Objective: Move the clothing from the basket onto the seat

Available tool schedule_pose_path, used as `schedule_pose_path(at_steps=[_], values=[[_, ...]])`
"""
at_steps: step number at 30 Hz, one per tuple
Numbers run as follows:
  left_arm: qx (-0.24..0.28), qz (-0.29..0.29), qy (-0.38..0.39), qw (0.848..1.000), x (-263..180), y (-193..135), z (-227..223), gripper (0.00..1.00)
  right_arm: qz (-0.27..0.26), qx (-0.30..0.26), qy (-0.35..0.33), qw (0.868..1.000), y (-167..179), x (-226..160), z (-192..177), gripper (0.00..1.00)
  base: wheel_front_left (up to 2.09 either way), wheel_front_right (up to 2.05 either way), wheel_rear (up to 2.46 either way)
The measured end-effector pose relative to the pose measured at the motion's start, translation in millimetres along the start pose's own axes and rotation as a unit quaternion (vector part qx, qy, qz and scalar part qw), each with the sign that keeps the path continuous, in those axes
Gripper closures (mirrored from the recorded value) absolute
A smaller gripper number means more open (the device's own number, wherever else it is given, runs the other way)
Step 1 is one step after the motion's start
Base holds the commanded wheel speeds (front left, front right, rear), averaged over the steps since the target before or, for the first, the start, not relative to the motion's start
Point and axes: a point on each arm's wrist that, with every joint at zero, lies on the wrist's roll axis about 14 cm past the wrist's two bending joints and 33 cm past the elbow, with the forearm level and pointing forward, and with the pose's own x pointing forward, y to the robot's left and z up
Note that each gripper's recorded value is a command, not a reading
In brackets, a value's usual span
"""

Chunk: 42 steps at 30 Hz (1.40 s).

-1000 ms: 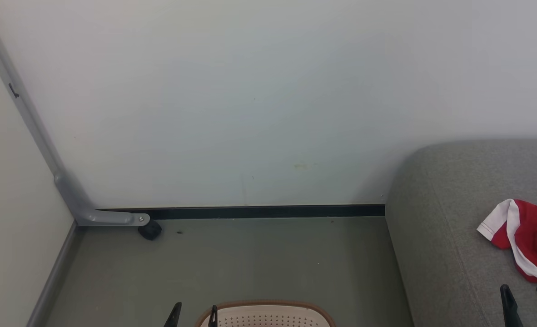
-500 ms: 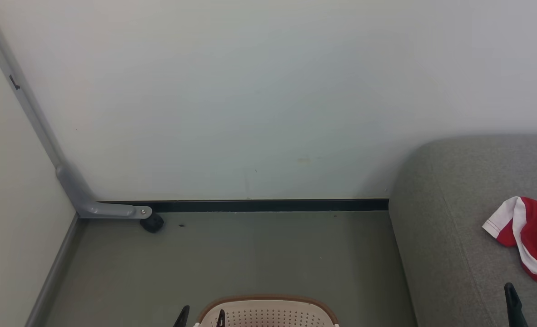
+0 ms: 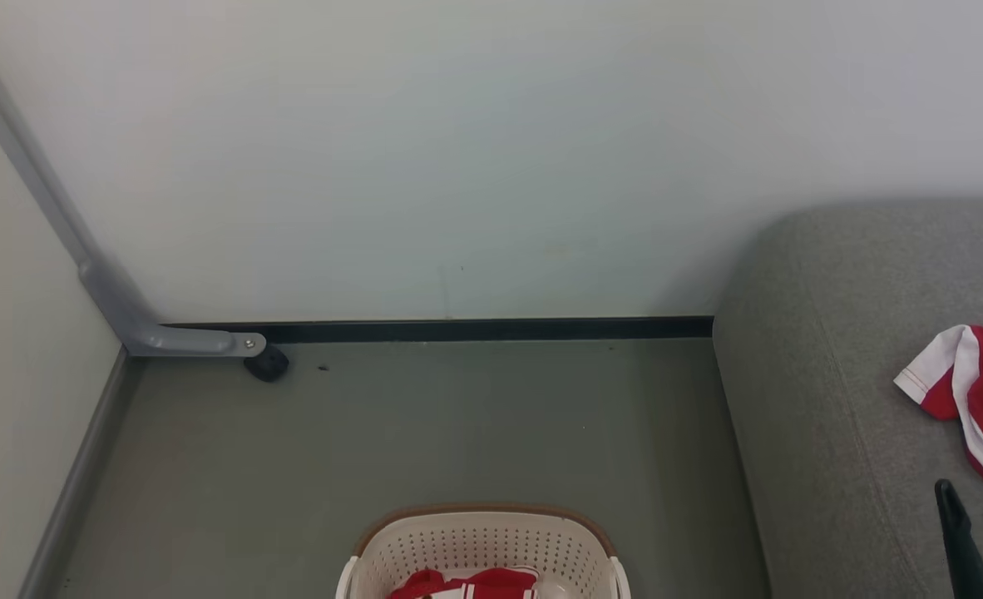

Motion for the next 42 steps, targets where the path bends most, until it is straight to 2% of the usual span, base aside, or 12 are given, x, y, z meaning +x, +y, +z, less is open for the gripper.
schedule_pose_path(at_steps=[7,14,20,26,42], values=[[-0.008,-0.035,0.065,0.997,27.8,-12.7,-23.4,0.00,0.016,-0.016,-0.008,1.000,-9.7,17.1,10.0,0.00,0.00,0.00,0.00],[-0.008,-0.037,0.145,0.989,50.6,-4.0,-58.1,0.00,0.024,-0.014,-0.013,1.000,-20.5,35.1,15.9,0.00,0.00,0.00,0.00],[-0.050,-0.007,0.211,0.976,64.1,15.5,-91.7,0.00,0.029,-0.008,-0.021,0.999,-27.3,48.5,20.1,0.00,0.00,0.00,0.00],[-0.087,0.017,0.256,0.963,76.1,27.7,-121.5,0.00,0.010,-0.007,-0.012,1.000,-47.2,57.4,14.8,0.00,0.00,0.00,0.00],[-0.146,0.073,0.291,0.943,137.8,56.6,-174.0,0.00,-0.034,-0.018,-0.005,0.999,-90.8,88.1,3.1,0.00,0.00,0.00,0.00]])
